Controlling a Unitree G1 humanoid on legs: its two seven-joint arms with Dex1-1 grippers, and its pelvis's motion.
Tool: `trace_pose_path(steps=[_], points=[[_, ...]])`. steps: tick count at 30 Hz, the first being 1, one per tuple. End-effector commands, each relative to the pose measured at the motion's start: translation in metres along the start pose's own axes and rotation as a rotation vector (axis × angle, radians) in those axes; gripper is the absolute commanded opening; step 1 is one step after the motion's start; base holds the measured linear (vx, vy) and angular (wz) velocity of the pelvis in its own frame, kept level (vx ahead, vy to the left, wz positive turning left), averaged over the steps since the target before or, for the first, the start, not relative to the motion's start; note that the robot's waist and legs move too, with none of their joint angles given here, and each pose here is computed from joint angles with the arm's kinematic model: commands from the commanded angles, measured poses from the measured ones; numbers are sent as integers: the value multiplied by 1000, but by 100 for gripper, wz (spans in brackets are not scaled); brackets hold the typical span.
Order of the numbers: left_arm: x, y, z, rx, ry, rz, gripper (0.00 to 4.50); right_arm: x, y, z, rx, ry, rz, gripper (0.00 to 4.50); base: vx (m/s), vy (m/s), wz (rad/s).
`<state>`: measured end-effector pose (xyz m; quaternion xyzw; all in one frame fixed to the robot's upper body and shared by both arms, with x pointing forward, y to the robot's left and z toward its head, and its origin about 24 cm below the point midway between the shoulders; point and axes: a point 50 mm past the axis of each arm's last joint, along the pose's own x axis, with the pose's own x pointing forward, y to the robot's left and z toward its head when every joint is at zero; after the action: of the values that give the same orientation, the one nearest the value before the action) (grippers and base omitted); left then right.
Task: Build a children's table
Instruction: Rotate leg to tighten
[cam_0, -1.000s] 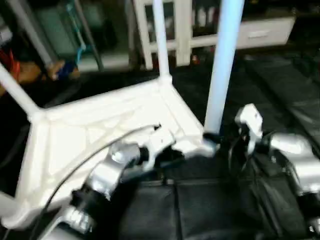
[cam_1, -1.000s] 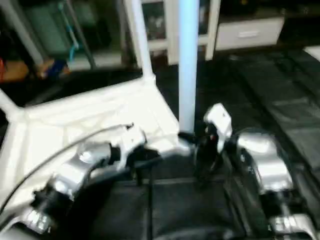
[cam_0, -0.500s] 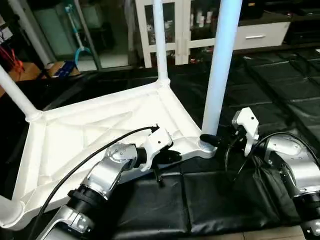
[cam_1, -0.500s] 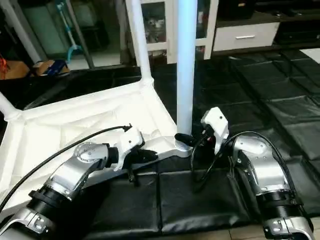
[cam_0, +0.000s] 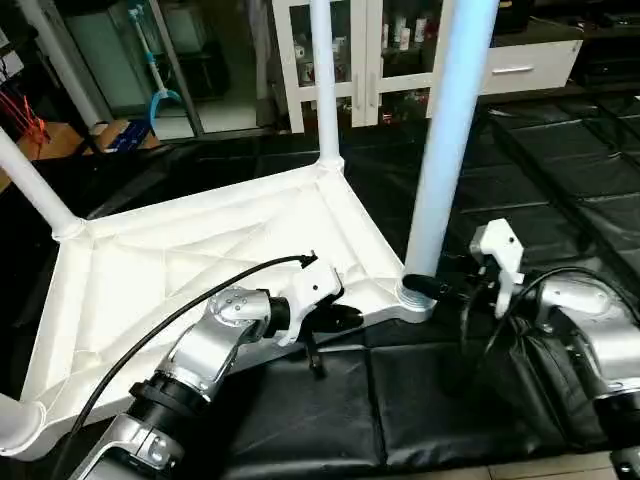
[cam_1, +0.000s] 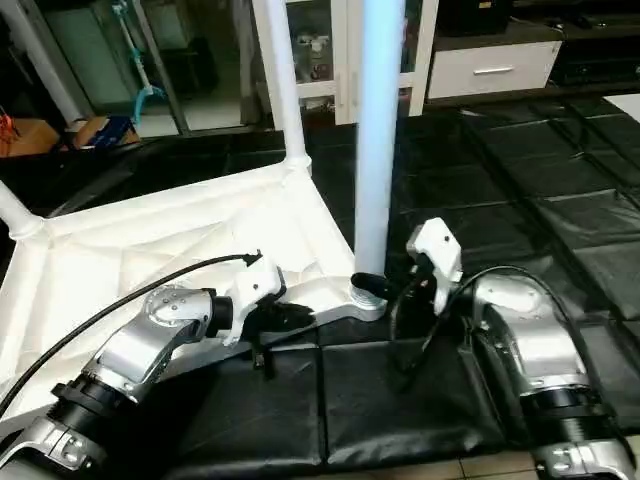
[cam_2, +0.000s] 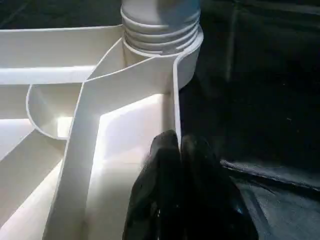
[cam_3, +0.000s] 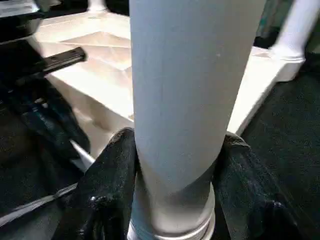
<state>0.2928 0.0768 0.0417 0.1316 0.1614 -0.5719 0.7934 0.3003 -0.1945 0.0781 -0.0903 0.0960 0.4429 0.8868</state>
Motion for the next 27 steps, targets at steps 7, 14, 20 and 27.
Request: trace_pose_path(steps=[7, 14, 20, 27], points=[[22, 8, -2, -68, 52, 200, 0, 11, -22, -25, 73, 85, -555, 186, 0, 0, 0], [47, 16, 12, -154, 24, 419, 0, 44, -6, -27, 144, 44, -850, 186, 0, 0, 0], [49, 16, 15, -139, 5, 404, 0, 73, 13, -6, 204, -130, -670, 186, 0, 0, 0], [39, 7, 4, -54, 19, 236, 0, 48, -2, 18, 145, -260, -572, 291, 0, 0, 0]])
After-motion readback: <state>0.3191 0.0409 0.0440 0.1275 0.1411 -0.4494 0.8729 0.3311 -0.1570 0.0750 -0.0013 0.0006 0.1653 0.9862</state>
